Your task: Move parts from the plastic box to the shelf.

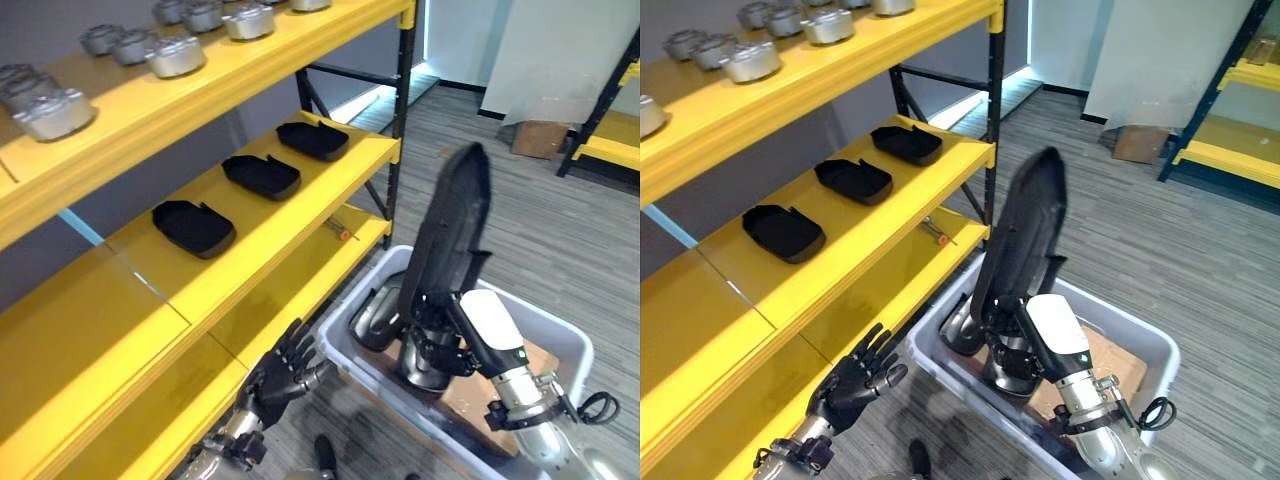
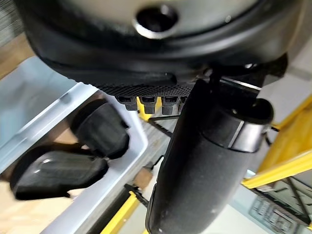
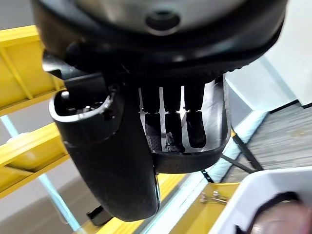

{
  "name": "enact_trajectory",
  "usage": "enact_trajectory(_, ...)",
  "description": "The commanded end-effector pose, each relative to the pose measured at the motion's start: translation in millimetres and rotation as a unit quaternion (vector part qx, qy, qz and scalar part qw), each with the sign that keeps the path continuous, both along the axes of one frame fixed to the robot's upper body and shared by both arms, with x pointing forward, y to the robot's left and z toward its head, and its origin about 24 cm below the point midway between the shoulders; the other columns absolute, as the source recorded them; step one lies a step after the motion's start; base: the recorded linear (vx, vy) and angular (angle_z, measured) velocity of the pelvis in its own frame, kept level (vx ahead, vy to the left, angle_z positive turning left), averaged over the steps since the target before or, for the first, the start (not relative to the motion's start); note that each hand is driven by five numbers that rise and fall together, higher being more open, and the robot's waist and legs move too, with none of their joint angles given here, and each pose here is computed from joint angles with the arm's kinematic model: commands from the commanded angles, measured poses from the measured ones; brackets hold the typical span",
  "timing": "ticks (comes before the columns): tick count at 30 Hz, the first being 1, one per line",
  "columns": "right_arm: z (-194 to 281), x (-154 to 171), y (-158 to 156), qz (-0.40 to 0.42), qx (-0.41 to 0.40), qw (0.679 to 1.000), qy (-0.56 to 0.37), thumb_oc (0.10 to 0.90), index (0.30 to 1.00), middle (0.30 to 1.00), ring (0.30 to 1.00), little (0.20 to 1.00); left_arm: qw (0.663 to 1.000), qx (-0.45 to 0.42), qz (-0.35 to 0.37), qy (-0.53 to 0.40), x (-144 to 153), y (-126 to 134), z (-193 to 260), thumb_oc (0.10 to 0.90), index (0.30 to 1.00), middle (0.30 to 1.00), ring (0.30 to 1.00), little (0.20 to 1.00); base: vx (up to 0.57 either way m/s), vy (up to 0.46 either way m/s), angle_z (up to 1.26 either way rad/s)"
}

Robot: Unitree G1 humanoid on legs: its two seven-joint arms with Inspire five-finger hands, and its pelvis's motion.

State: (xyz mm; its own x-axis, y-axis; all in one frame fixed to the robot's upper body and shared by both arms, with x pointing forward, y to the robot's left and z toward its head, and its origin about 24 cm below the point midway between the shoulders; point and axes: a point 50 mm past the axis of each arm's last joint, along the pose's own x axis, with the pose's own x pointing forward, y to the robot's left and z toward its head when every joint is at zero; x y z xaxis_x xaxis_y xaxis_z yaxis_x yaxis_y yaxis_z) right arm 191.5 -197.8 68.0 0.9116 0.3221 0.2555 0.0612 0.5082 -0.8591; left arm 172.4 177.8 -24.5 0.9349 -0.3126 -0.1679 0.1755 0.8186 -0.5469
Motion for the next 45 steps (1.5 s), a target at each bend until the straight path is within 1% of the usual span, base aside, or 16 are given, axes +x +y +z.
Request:
enact_trajectory(1, 66.1, 23.7, 13.3, 0.041, 0.061, 0.978, -0.196, 0.4, 0.3, 0.3, 0.3, 0.3, 0.991, 0.021, -0.043, -0.125, 30.5, 4.8, 44.5, 0.9, 1.0, 1.0, 1.0, 1.0, -0.08, 0.416, 0.68)
enact_trajectory(6, 69.4, 31.3, 10.3, 0.032, 0.053, 0.976, -0.207, 0.4, 0.3, 0.3, 0.3, 0.3, 0.986, 0.039, -0.056, -0.155, 33.7, 2.5, 50.1, 0.9, 1.0, 1.0, 1.0, 1.0, -0.06, 0.401, 0.4)
enact_trajectory(8, 72.2, 30.6, 8.8, 0.02, 0.055, 0.974, -0.221, 0.4, 0.3, 0.3, 0.3, 0.3, 0.981, 0.069, -0.056, -0.174, 35.7, 6.1, 55.8, 0.9, 1.0, 1.0, 1.0, 1.0, -0.16, 0.509, 0.39)
enact_trajectory(11, 74.8, 29.8, 7.7, 0.012, 0.067, 0.973, -0.219, 0.4, 0.3, 0.3, 0.3, 0.3, 0.982, 0.064, -0.044, -0.173, 34.9, 11.4, 59.3, 0.9, 1.0, 1.0, 1.0, 1.0, -0.12, 0.316, 0.48)
enact_trajectory(13, 76.6, 27.6, 10.0, 0.015, 0.079, 0.972, -0.219, 0.4, 0.3, 0.3, 0.3, 0.3, 0.982, 0.083, -0.03, -0.17, 36.4, 17.1, 60.1, 0.9, 1.0, 1.0, 1.0, 1.0, -0.1, 0.295, 0.39)
enact_trajectory(18, 75.7, 30.3, 17.8, 0.007, 0.096, 0.97, -0.224, 0.4, 0.3, 0.3, 0.3, 0.3, 0.982, 0.083, -0.035, -0.167, 42.4, 13.9, 60.8, 0.9, 1.0, 1.0, 1.0, 1.0, -0.08, 0.185, 0.15)
enact_trajectory(22, 72.0, 26.6, 15.9, -0.003, 0.09, 0.97, -0.224, 0.4, 0.3, 0.3, 0.3, 0.3, 0.981, 0.086, -0.061, -0.164, 45.3, 6.5, 60.5, 0.9, 1.0, 1.0, 1.0, 1.0, -0.03, 0.077, 0.27)
enact_trajectory(24, 72.1, 23.8, 15.8, 0.004, 0.089, 0.97, -0.224, 0.4, 0.3, 0.3, 0.3, 0.3, 0.98, 0.088, -0.062, -0.166, 46.1, 4.1, 62.1, 0.9, 1.0, 1.0, 1.0, 1.0, 0.0, 0.07, 0.91)
enact_trajectory(25, 74.8, 19.0, 16.2, 0.024, 0.088, 0.97, -0.225, 0.4, 0.3, 0.3, 0.3, 0.3, 0.981, 0.089, -0.052, -0.164, 46.7, 4.4, 64.8, 0.9, 1.0, 1.0, 1.0, 1.0, 0.01, 0.036, 0.63)
enact_trajectory(29, 78.6, 13.8, 13.8, 0.03, 0.092, 0.968, -0.232, 0.4, 0.3, 0.3, 0.3, 0.3, 0.98, 0.087, -0.062, -0.169, 48.0, -1.6, 65.2, 0.9, 1.0, 1.0, 1.0, 1.0, 0.02, -0.023, 0.33)
enact_trajectory(31, 77.6, 11.0, 13.2, 0.037, 0.088, 0.967, -0.234, 0.4, 0.3, 0.3, 0.3, 0.3, 0.98, 0.095, -0.054, -0.168, 47.3, 2.3, 64.5, 0.9, 1.0, 1.0, 1.0, 1.0, 0.02, -0.08, 0.84)
enact_trajectory(34, 79.5, 13.9, 16.6, 0.049, 0.082, 0.969, -0.228, 0.4, 0.3, 0.3, 0.3, 0.3, 0.98, 0.099, -0.053, -0.162, 44.8, 6.5, 62.4, 0.9, 1.0, 1.0, 1.0, 1.0, 0.09, -0.107, 0.28)
enact_trajectory(36, 81.1, 15.5, 21.6, 0.07, 0.081, 0.97, -0.218, 0.4, 0.3, 0.3, 0.3, 0.3, 0.982, 0.11, -0.034, -0.153, 45.5, 11.1, 61.5, 0.9, 1.0, 1.0, 1.0, 1.0, 0.07, -0.065, 0.04)
enact_trajectory(39, 82.3, 15.2, 22.1, 0.076, 0.079, 0.97, -0.217, 0.4, 0.3, 0.3, 0.3, 0.3, 0.982, 0.105, -0.029, -0.156, 46.4, 11.8, 63.3, 0.9, 1.0, 1.0, 1.0, 1.0, -0.01, -0.017, 0.04)
enact_trajectory(43, 84.3, 20.5, 21.3, 0.069, 0.053, 0.971, -0.224, 0.4, 0.3, 0.3, 0.3, 0.3, 0.98, 0.079, -0.057, -0.171, 53.1, -0.1, 68.9, 0.9, 1.0, 1.0, 1.0, 1.0, -0.06, 0.078, 0.42)
enact_trajectory(45, 83.6, 22.2, 22.9, 0.08, 0.05, 0.971, -0.222, 0.4, 0.3, 0.3, 0.3, 0.3, 0.981, 0.074, -0.05, -0.174, 52.2, -1.4, 69.2, 0.9, 1.0, 1.0, 1.0, 1.0, 0.04, 0.166, 0.59)
